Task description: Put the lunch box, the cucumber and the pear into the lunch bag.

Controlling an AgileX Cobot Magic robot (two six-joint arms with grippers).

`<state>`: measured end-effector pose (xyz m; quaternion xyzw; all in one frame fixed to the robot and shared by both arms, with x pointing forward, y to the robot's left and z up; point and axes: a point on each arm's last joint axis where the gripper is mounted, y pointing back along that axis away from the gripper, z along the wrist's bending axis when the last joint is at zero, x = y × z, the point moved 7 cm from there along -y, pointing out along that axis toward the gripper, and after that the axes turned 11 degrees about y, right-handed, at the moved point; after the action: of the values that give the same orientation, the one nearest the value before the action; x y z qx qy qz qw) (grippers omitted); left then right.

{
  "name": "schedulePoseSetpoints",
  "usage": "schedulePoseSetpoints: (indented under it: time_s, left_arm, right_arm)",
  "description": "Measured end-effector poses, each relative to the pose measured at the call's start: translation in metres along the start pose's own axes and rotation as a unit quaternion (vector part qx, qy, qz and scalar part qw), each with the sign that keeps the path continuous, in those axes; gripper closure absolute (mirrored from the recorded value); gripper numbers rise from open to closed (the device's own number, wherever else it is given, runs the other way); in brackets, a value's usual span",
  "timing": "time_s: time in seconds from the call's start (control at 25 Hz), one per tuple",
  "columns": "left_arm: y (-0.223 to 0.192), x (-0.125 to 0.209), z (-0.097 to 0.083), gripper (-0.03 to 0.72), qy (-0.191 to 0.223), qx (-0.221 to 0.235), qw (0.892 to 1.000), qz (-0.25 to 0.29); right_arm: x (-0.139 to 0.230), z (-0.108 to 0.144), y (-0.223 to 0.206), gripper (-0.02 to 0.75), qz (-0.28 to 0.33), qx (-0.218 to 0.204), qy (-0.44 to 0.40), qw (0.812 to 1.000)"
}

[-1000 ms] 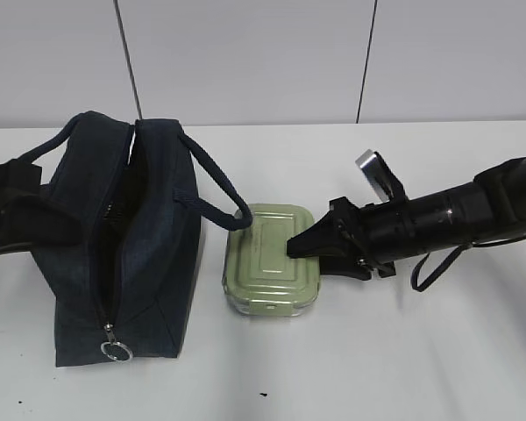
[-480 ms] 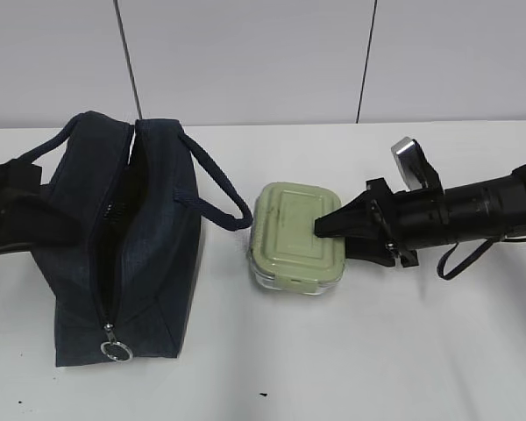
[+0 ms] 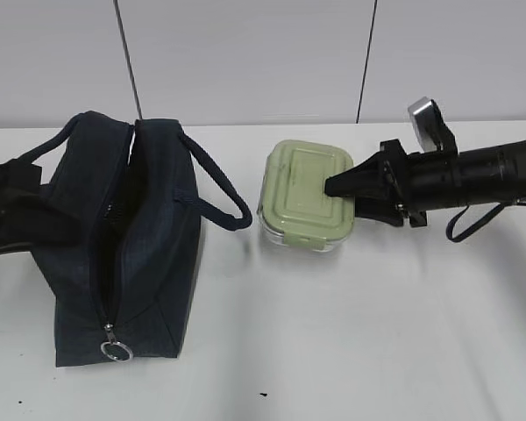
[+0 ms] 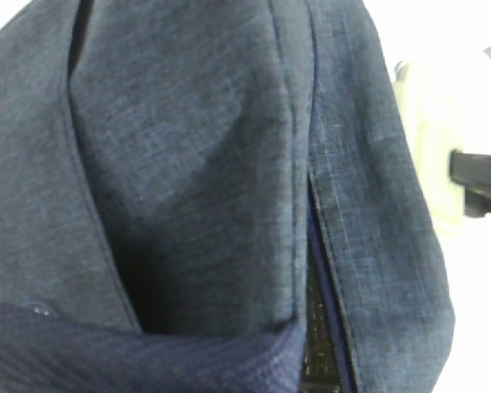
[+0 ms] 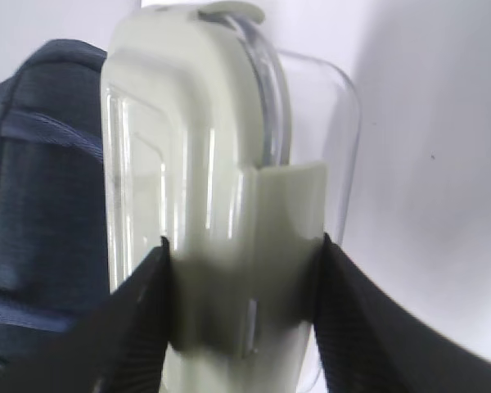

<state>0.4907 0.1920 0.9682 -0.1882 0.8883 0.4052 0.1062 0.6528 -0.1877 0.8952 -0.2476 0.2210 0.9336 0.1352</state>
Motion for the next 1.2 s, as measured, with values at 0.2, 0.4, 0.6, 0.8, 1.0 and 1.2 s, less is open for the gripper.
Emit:
schedulePoseSetpoints:
  time_s: [0.2,0.4,0.6,0.8,1.0,1.2]
  left_arm:
    - [0.0,0.0,0.0,0.707,0.0,0.0,1.0,0.0]
    - [0.0,0.0,0.0,0.707,0.0,0.0,1.0,0.0]
    - [0.0,0.0,0.0,0.707,0.0,0.0,1.0,0.0]
    - [0.0,0.0,0.0,0.707,0.0,0.0,1.0,0.0]
    - [0.0,0.0,0.0,0.707,0.0,-0.001,1.0,-0.001]
    - [0.0,0.0,0.0,0.707,0.0,-0.001,1.0,-0.001]
  right_arm:
    - [-0.024,0.027,0.011,0.358,-0.017,-0.007,0.032,0.999]
    - [-0.043,0.054,0.019,0.359,-0.032,-0.02,0.053,0.998]
    - [-0.052,0.078,0.013,0.36,-0.029,-0.034,0.075,0.996]
    - [-0.054,0.116,-0.012,0.36,-0.007,-0.067,0.11,0.992]
    - [-0.046,0.164,-0.043,0.36,0.017,-0.118,0.15,0.981]
    - [-0.032,0.202,-0.07,0.36,0.037,-0.143,0.184,0.972]
